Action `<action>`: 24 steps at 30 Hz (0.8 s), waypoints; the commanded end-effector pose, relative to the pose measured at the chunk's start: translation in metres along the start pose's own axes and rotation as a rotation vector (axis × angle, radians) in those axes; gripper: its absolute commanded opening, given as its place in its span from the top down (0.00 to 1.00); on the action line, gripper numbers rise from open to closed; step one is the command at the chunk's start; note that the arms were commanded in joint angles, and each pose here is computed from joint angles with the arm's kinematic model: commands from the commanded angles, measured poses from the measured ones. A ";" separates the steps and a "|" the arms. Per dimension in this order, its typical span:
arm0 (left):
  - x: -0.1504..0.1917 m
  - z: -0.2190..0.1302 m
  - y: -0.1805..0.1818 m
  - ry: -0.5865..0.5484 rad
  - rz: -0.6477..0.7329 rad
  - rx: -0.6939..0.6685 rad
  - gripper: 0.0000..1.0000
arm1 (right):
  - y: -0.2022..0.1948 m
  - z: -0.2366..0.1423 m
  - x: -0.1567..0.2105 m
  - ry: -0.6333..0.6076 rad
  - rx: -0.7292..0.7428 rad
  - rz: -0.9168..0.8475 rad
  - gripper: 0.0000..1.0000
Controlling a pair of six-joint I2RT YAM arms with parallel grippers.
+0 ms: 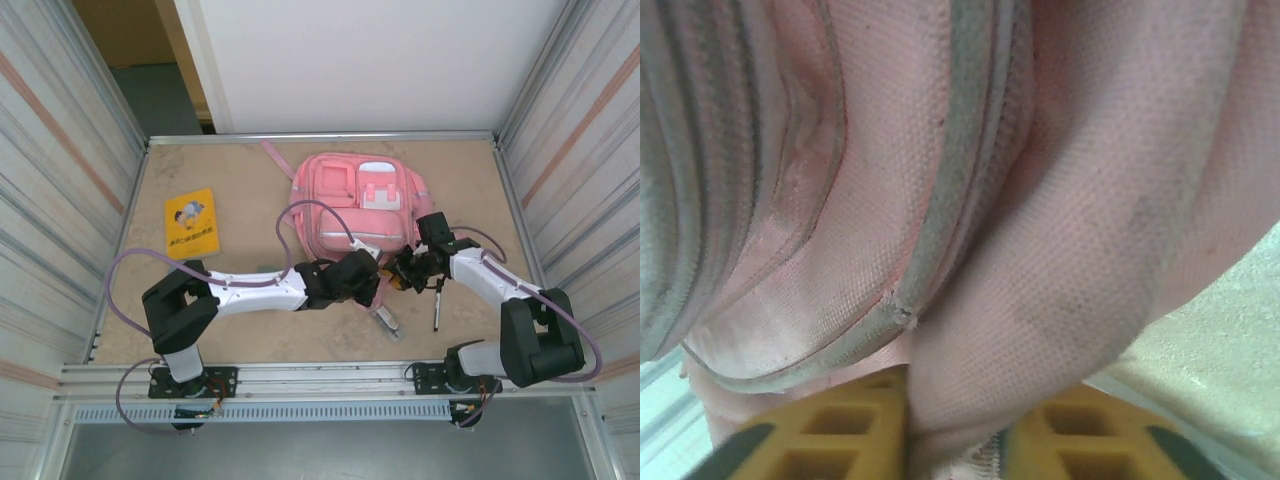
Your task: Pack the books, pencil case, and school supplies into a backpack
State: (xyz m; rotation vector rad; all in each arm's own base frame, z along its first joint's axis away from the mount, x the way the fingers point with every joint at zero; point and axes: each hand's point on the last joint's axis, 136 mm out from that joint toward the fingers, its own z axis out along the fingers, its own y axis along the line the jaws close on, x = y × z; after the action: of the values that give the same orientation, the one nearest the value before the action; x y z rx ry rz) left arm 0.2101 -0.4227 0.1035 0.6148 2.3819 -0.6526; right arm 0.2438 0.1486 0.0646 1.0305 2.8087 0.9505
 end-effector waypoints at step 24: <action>-0.022 -0.040 0.021 -0.097 0.130 0.091 1.00 | -0.013 -0.042 -0.025 -0.037 -0.014 0.103 0.18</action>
State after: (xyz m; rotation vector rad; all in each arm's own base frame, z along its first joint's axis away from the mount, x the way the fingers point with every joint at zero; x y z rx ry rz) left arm 0.2243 -0.3503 0.1090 0.6944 2.3224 -0.6012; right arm 0.2587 0.0961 0.0703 1.1133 2.7572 0.9275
